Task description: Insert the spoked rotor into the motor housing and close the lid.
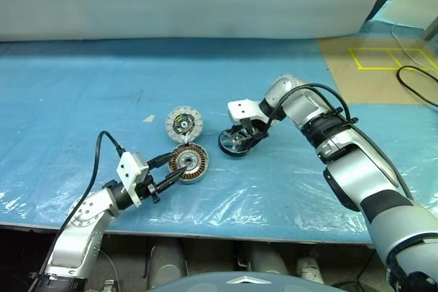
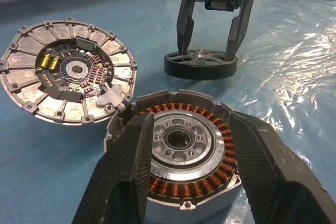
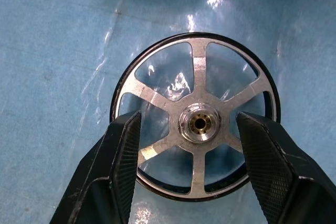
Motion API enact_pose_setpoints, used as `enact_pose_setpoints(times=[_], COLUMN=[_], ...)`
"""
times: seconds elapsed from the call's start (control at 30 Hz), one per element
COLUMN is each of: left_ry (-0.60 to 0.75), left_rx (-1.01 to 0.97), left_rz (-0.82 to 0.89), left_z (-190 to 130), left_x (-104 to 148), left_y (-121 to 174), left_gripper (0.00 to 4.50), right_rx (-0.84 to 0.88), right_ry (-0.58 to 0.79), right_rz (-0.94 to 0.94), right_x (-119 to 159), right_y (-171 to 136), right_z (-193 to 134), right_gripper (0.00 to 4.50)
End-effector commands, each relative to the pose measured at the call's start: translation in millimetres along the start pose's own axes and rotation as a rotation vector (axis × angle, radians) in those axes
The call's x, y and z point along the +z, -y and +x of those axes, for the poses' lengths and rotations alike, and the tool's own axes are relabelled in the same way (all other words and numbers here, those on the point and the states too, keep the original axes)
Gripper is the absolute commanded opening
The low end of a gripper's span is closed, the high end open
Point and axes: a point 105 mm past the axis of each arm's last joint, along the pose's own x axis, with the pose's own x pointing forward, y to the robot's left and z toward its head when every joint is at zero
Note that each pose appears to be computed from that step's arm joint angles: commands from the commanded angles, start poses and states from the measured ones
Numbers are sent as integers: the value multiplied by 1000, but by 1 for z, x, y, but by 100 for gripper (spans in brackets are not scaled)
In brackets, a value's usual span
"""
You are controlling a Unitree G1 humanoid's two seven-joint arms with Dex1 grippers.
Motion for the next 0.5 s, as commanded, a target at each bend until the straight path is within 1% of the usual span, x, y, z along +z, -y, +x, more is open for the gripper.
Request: enact_pose_setpoints(times=[0.03,0.2,0.3,0.37,0.4,0.5], left_ry=[16,19,21,22,24,27], left_rx=[-5,-4,-3,-3,-2,0], left_rz=[24,30,33,33,34,35], left_z=[0,1,1,0,0,-2], left_x=[3,3,3,3,4,6], left_y=[0,-2,-3,-3,-4,-5], left_gripper=[238,238,238,238,238,238], right_rx=[26,43,53,44,37,2], right_ry=[4,7,23,31,37,46], right_rz=[-22,-36,-55,-76,-85,-115], right_x=[2,4,9,14,17,25], right_y=[-4,-8,-10,-10,-9,-5], right_z=[2,5,4,1,-2,-8], right_gripper=[296,296,243,185,165,165])
